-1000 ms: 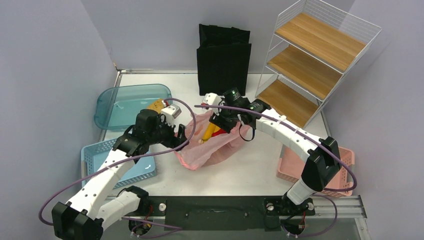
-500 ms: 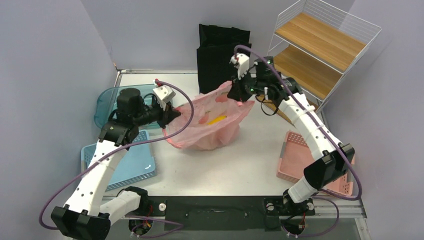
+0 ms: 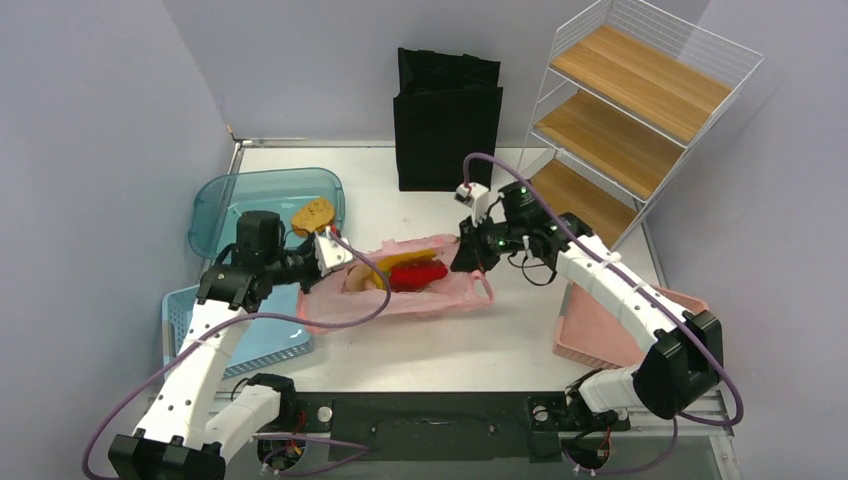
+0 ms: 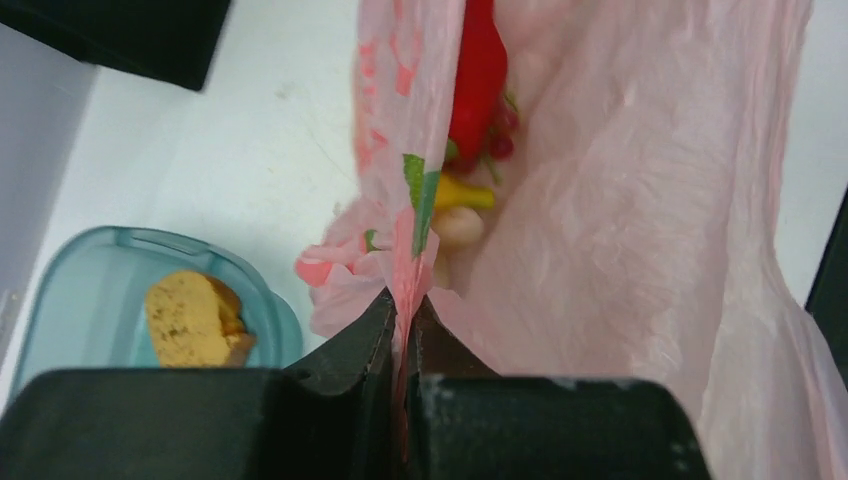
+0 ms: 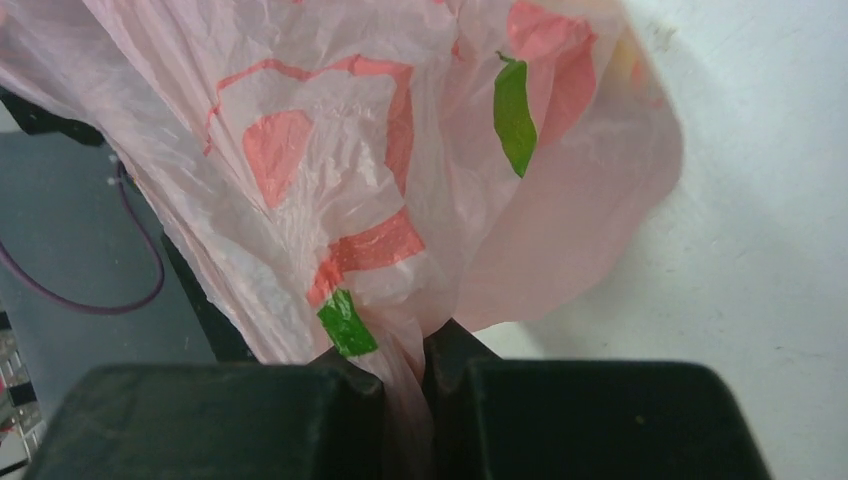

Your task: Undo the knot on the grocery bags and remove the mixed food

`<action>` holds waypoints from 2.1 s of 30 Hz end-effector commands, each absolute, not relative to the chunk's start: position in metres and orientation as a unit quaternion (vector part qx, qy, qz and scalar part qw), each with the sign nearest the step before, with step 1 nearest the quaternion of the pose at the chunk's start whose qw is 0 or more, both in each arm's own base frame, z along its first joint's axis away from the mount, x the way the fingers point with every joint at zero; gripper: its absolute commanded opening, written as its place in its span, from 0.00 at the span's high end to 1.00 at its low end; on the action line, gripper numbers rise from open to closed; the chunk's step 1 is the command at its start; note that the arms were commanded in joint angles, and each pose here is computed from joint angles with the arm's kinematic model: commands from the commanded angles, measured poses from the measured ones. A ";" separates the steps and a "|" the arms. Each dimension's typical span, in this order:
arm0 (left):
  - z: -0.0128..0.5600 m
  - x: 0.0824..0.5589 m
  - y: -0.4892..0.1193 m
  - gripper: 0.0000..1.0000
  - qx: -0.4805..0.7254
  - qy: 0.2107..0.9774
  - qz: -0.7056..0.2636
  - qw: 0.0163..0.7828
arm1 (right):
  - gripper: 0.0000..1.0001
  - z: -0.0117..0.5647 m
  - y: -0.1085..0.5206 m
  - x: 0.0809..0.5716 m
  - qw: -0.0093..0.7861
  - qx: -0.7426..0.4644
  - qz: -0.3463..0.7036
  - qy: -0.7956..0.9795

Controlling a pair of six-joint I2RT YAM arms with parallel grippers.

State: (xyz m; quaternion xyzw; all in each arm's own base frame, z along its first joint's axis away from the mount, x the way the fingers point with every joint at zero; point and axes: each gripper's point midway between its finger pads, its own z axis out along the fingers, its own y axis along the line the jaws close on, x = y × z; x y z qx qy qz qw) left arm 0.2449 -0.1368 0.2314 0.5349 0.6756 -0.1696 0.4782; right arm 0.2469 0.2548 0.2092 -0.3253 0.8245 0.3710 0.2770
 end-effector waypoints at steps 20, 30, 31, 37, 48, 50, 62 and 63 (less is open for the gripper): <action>0.390 0.199 -0.193 0.56 0.544 0.547 -0.260 0.580 | 1.00 0.232 0.309 0.262 0.315 -0.332 0.408 0.790; 0.268 0.221 -0.234 0.99 0.602 0.604 -0.229 0.470 | 1.00 0.229 0.305 0.261 0.316 -0.329 0.405 0.792; 0.253 0.226 -0.233 1.00 0.611 0.604 -0.217 0.464 | 1.00 0.228 0.304 0.261 0.316 -0.330 0.404 0.793; 0.149 0.209 -0.208 1.00 0.687 0.606 -0.143 0.375 | 1.00 0.223 0.292 0.271 0.325 -0.315 0.391 0.801; 0.078 0.125 -0.186 1.00 0.754 0.581 -0.149 0.268 | 1.00 0.205 0.282 0.263 0.316 -0.340 0.371 0.804; 0.104 0.136 -0.201 1.00 0.721 0.600 -0.162 0.306 | 1.00 0.203 0.285 0.255 0.314 -0.357 0.369 0.799; 0.213 0.197 -0.248 0.84 0.604 0.596 -0.223 0.481 | 1.00 0.208 0.288 0.246 0.315 -0.372 0.367 0.792; 0.212 0.201 -0.250 0.85 0.605 0.594 -0.218 0.483 | 1.00 0.211 0.289 0.247 0.319 -0.371 0.369 0.790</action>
